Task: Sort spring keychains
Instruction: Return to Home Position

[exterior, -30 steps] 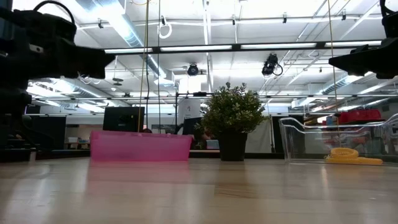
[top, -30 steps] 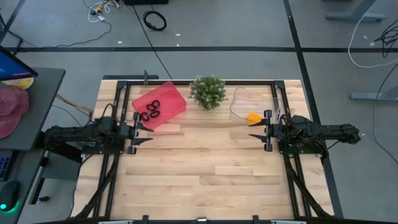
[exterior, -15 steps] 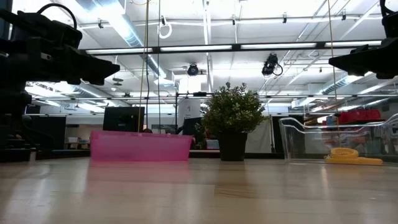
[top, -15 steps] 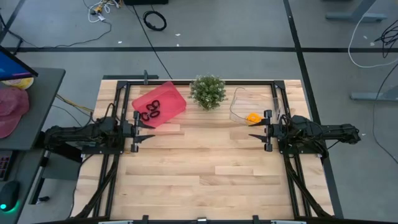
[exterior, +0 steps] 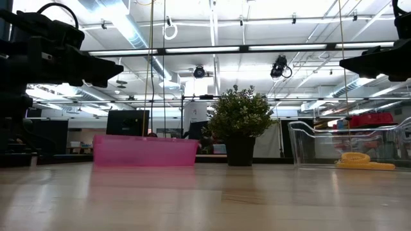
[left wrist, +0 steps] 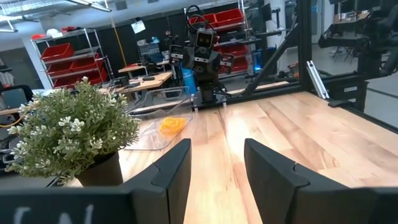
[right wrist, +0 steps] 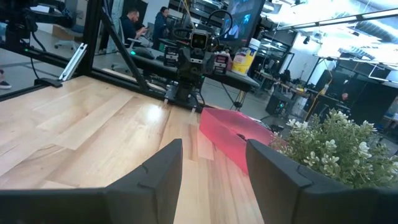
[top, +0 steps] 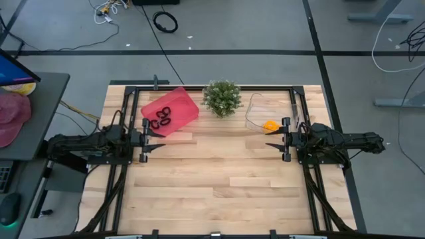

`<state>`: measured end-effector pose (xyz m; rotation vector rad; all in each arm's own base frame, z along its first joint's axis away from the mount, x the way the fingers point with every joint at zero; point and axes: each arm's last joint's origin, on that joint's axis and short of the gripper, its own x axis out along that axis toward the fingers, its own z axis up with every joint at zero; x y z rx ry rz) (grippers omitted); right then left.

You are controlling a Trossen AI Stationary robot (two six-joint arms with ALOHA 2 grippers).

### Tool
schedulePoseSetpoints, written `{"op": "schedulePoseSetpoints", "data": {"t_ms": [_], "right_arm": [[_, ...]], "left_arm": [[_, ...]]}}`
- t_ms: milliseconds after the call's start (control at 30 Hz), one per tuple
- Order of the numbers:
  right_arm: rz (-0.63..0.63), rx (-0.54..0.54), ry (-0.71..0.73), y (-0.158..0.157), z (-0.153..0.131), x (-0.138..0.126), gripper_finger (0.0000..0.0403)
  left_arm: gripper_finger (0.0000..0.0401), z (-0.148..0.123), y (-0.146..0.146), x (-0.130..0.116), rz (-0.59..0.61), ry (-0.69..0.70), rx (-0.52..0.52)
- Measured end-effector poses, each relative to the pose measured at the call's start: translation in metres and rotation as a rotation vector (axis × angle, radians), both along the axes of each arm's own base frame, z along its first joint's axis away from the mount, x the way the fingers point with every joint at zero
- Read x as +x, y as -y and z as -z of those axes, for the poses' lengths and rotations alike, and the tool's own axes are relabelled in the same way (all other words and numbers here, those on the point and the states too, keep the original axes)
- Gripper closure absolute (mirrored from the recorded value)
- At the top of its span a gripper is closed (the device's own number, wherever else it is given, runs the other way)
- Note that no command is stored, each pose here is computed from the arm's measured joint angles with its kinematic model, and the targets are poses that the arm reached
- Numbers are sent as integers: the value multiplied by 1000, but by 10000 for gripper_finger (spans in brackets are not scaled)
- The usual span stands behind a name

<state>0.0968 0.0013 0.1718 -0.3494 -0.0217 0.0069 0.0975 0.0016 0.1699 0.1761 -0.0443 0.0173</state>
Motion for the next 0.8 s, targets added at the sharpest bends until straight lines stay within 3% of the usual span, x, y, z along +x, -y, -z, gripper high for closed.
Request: {"op": "schedulePoseSetpoints", "data": {"t_ms": [800], "right_arm": [[0, 0, 0, 0, 0, 0, 223]], "left_arm": [[247, -1, 0, 0, 0, 8, 0]]}}
